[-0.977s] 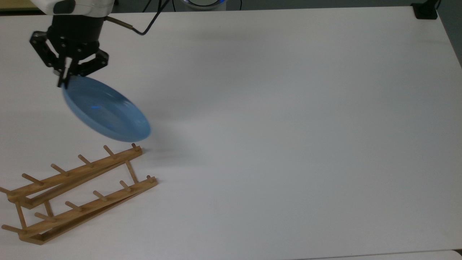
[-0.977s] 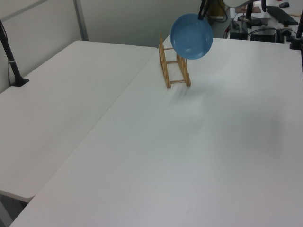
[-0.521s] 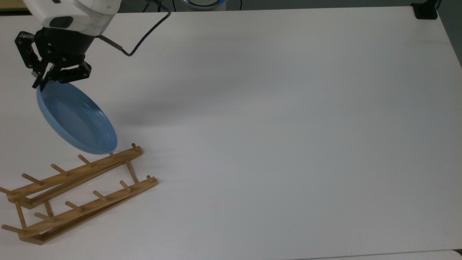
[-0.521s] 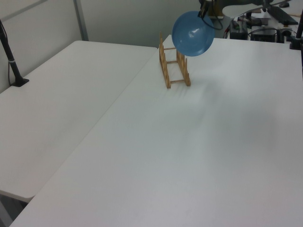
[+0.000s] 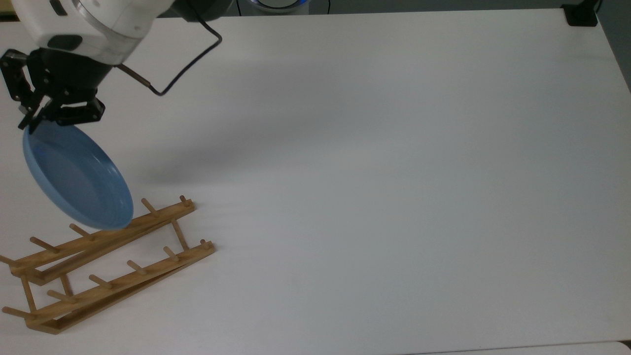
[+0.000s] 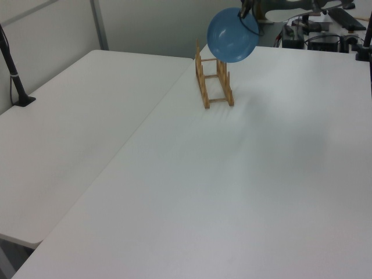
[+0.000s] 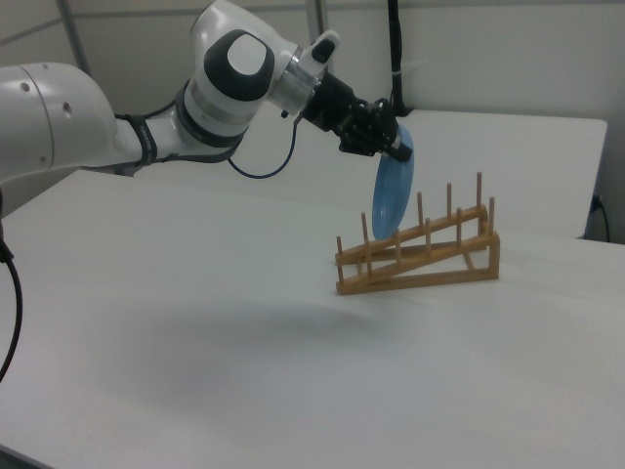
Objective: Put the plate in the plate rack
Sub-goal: 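Lower the plate edge-first between the rack's pegs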
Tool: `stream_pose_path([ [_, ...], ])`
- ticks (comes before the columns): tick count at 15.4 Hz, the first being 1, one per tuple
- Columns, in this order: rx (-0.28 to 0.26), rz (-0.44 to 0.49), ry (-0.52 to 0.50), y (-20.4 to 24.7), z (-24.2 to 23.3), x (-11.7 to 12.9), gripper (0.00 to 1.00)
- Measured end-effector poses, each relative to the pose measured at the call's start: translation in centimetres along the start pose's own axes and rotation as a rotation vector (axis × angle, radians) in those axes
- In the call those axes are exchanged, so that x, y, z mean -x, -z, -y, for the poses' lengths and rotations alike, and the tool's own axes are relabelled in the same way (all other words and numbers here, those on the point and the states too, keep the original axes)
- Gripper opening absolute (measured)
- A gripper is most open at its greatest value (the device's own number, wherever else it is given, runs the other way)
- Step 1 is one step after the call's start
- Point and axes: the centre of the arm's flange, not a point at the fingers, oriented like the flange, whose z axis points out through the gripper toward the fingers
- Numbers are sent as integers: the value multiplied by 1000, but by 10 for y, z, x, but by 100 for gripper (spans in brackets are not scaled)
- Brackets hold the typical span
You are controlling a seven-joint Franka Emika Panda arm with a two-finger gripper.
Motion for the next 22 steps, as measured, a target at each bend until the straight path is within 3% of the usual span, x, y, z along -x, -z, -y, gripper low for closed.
stream_pose_path([
  [7, 43, -7, 11, -17, 54, -15, 4],
  [12, 66, -65, 22, -23, 74, -20, 4],
  [19, 58, -69, 88, -31, 130, -20, 4],
  [20, 58, -68, 93, -33, 135, -19, 6],
  [22, 57, -67, 97, -34, 138, -18, 22],
])
